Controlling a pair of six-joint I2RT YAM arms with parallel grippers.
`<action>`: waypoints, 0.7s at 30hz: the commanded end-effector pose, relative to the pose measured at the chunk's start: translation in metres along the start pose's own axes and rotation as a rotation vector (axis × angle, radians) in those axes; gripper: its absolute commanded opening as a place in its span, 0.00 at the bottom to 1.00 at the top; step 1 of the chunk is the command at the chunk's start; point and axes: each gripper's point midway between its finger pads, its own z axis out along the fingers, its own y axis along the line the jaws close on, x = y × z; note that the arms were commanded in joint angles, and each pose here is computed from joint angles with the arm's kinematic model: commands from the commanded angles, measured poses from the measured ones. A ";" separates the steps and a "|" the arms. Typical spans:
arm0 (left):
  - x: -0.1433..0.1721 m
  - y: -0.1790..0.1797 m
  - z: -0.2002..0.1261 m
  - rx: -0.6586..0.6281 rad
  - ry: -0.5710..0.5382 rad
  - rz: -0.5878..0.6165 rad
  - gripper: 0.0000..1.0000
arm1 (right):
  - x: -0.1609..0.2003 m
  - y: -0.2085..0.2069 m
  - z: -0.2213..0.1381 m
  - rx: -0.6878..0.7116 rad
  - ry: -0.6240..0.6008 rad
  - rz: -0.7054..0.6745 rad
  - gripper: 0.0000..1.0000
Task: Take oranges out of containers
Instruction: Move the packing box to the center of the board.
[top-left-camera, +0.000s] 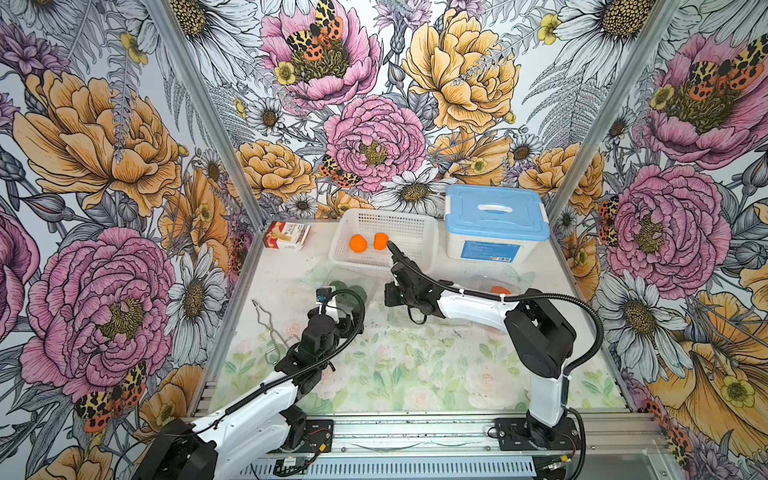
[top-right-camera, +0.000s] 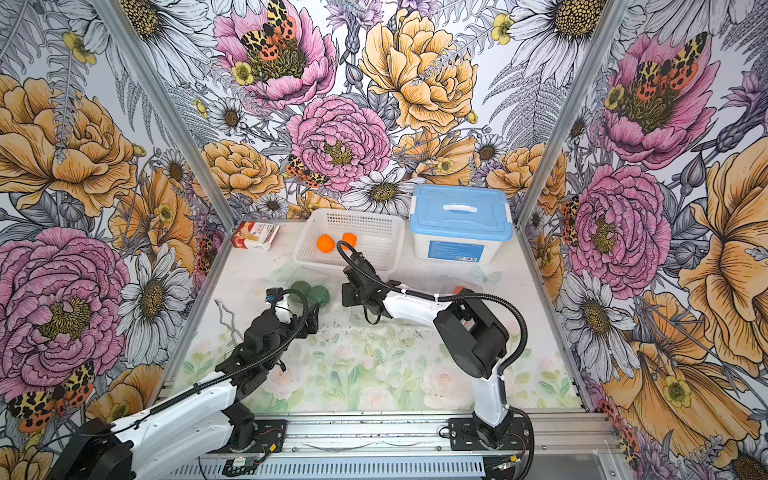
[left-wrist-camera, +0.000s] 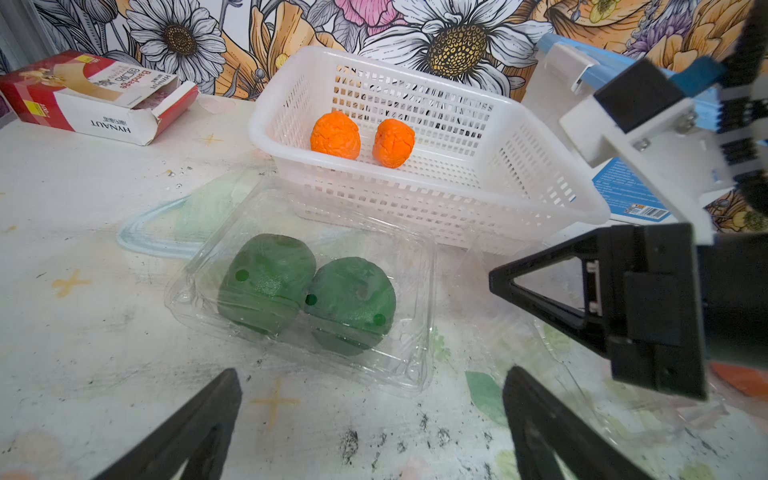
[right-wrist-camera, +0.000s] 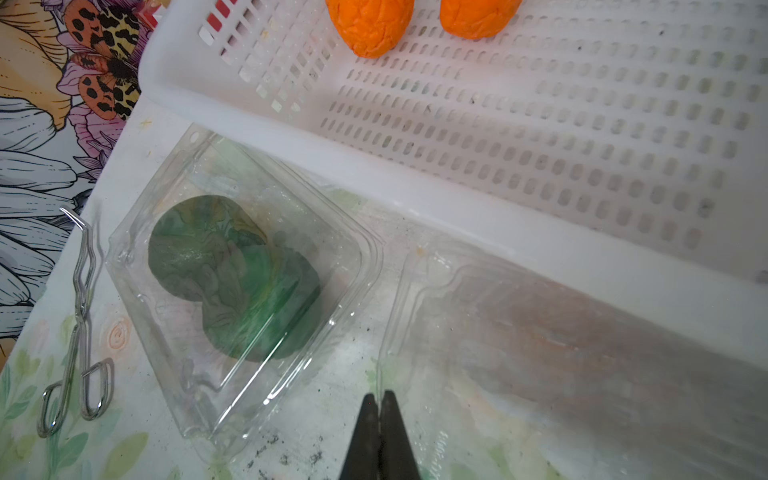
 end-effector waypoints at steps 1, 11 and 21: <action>-0.005 0.000 -0.001 0.006 -0.013 -0.026 0.99 | -0.013 0.001 -0.019 0.006 -0.045 0.003 0.00; -0.006 0.000 0.000 0.006 -0.015 -0.026 0.99 | 0.002 -0.033 -0.030 0.132 -0.027 -0.001 0.00; -0.006 0.000 0.000 0.008 -0.013 -0.030 0.99 | 0.020 -0.075 -0.045 0.269 -0.003 0.011 0.00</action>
